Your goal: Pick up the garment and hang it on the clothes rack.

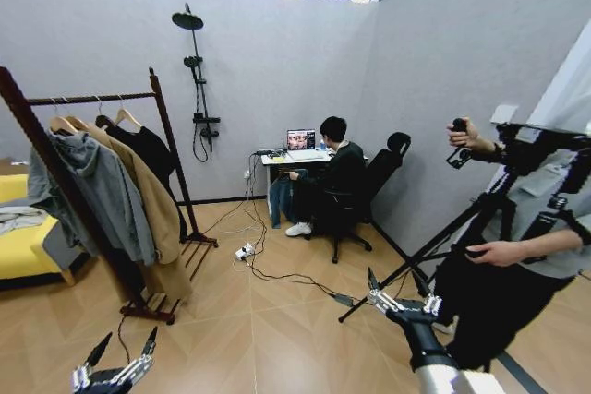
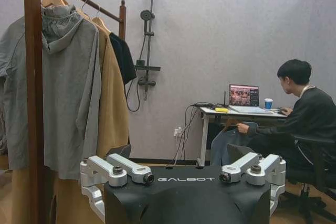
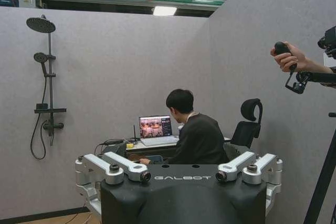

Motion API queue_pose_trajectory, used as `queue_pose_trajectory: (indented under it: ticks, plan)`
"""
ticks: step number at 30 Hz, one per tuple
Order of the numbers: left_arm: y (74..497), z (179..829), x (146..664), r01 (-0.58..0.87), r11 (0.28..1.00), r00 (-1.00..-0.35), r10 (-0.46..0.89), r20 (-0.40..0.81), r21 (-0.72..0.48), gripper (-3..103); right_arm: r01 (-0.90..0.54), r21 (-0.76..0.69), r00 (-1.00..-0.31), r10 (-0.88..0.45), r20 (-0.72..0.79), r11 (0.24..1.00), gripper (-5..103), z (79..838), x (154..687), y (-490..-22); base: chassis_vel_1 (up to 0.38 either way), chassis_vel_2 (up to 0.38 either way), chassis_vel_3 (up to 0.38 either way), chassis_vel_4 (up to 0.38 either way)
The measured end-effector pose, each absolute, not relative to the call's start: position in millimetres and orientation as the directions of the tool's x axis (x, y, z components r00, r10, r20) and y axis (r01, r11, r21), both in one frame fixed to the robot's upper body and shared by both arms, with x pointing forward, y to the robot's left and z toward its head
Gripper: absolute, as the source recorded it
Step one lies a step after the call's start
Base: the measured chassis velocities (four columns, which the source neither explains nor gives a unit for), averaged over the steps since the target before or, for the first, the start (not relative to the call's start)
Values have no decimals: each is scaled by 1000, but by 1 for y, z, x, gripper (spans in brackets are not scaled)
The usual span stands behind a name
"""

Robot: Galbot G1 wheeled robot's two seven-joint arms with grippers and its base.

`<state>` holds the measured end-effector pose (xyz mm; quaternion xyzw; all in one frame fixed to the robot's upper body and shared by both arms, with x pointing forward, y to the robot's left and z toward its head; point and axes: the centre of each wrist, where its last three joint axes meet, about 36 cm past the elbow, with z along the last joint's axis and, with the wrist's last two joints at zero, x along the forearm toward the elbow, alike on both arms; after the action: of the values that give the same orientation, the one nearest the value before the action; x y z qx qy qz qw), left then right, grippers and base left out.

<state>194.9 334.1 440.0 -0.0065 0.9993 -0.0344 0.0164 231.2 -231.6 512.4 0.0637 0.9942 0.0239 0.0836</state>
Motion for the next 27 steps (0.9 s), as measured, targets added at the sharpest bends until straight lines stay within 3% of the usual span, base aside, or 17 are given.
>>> queue_pose_trajectory:
  ticks: [13,27]
  plan:
    - [334,440,195,-12,998,-999,-14,-32,-69,100,123,58,-978,131,-163,991,100,512,231,-232,139,-200,-128,185]
    - [334,440,195,-12,998,-999,-14,-32,-69,100,123,58,-978,131,-163,991,100,512,231,-232,-3,4,5,-2]
